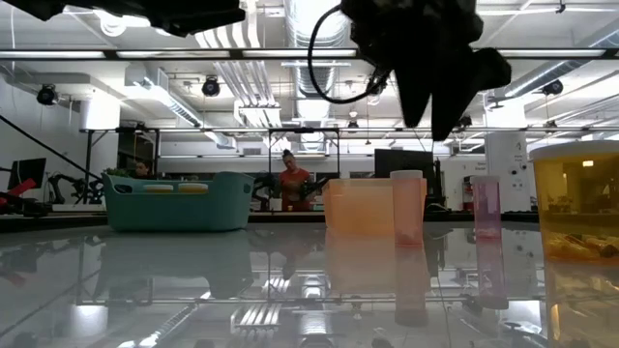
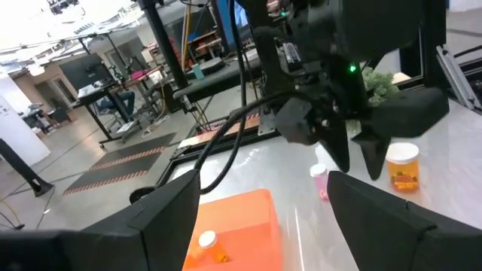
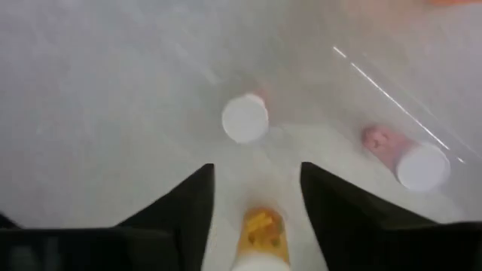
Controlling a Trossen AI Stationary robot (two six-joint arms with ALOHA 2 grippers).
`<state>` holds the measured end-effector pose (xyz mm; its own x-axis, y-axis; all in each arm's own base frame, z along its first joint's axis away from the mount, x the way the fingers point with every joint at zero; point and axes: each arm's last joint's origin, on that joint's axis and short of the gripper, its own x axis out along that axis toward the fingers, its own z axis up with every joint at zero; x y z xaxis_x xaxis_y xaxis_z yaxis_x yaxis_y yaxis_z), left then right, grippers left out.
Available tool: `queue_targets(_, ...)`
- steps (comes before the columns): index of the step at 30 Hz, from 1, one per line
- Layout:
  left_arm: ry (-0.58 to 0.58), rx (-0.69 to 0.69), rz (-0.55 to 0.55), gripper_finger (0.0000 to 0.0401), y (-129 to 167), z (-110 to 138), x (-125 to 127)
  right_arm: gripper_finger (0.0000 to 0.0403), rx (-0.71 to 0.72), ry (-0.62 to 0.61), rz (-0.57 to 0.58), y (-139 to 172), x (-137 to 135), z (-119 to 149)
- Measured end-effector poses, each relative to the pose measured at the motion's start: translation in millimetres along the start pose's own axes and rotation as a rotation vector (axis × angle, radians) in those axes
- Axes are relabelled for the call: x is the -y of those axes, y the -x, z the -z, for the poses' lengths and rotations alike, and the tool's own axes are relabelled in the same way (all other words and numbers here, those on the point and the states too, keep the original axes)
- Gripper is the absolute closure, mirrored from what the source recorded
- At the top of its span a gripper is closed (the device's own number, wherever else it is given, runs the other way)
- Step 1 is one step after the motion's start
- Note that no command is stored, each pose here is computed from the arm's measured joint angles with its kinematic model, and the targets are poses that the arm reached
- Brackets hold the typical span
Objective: Pick and place medicine bottles into bin by pill shape (circle, oval)
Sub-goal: Put the left small pink pill bottle into the orange bin
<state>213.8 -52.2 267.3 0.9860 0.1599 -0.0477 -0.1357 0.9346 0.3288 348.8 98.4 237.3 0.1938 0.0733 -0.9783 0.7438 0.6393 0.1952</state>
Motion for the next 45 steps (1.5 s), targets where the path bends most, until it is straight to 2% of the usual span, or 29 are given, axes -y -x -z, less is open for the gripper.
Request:
queue_targets(6, -0.004, 0.0, 0.0, 0.0127, 0.1, 0.2, 0.0, 0.0153, 0.01, -0.005, 0.023, -12.8, -1.2, -7.2)
queue_targets(14, -0.005, -0.001, 0.0, 0.0127, 0.1, 0.3, -0.1, 0.0149, 0.011, 0.01, 0.033, -31.6, -5.8, -11.7)
queue_targets(21, -0.005, -0.001, -0.001, 0.0127, 0.1, 0.5, -0.2, 0.017, 0.001, 0.01, 0.053, -44.9, -7.6, -12.9)
queue_targets(45, -0.007, -0.001, -0.001, 0.0127, 0.1, 0.5, -0.2, 0.0293, 0.025, 0.012, 0.043, -44.9, -9.1, -14.2)
